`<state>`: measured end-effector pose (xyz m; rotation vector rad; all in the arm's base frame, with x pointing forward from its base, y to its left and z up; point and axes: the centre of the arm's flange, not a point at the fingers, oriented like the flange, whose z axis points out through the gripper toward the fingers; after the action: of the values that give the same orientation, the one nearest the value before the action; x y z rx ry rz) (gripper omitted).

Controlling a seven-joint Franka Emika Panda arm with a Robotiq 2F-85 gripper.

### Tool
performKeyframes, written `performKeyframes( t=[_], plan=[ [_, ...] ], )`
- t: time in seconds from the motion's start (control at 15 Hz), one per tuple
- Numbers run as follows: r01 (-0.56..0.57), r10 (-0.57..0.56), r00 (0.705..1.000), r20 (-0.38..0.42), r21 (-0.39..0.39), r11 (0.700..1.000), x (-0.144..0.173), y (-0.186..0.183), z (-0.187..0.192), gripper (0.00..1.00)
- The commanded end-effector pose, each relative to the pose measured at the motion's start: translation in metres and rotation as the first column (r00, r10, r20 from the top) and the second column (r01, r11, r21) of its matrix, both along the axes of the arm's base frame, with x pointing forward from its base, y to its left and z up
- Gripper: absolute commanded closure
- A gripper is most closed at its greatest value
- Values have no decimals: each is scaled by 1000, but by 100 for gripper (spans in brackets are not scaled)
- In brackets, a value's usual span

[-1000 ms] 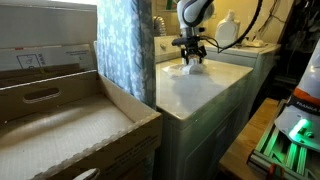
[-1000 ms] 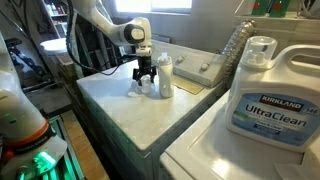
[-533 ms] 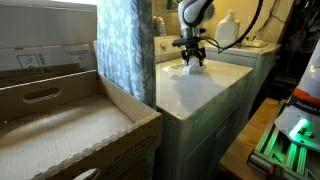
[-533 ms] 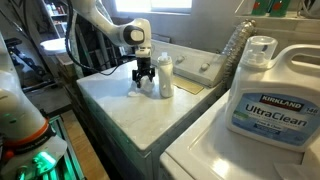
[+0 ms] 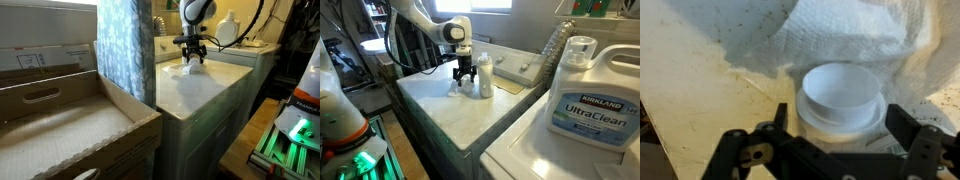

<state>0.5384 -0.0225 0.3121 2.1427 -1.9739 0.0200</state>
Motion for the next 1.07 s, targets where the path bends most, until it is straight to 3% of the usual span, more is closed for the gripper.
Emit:
performKeyframes(
  t=[0.0, 0.33, 0.73, 0.87, 1.0],
  plan=[
    [7, -7, 1000, 2, -18, 1000, -11, -12, -1, 25],
    [-41, 38, 998, -50, -71, 997, -9, -8, 32, 61],
    [-97, 56, 979, -197, -203, 974, -9, 9, 99, 62],
    [-109, 34, 969, -244, -304, 946, -7, 13, 127, 62],
    [-135, 24, 965, -260, -415, 900, 0, 18, 155, 62]
  ],
)
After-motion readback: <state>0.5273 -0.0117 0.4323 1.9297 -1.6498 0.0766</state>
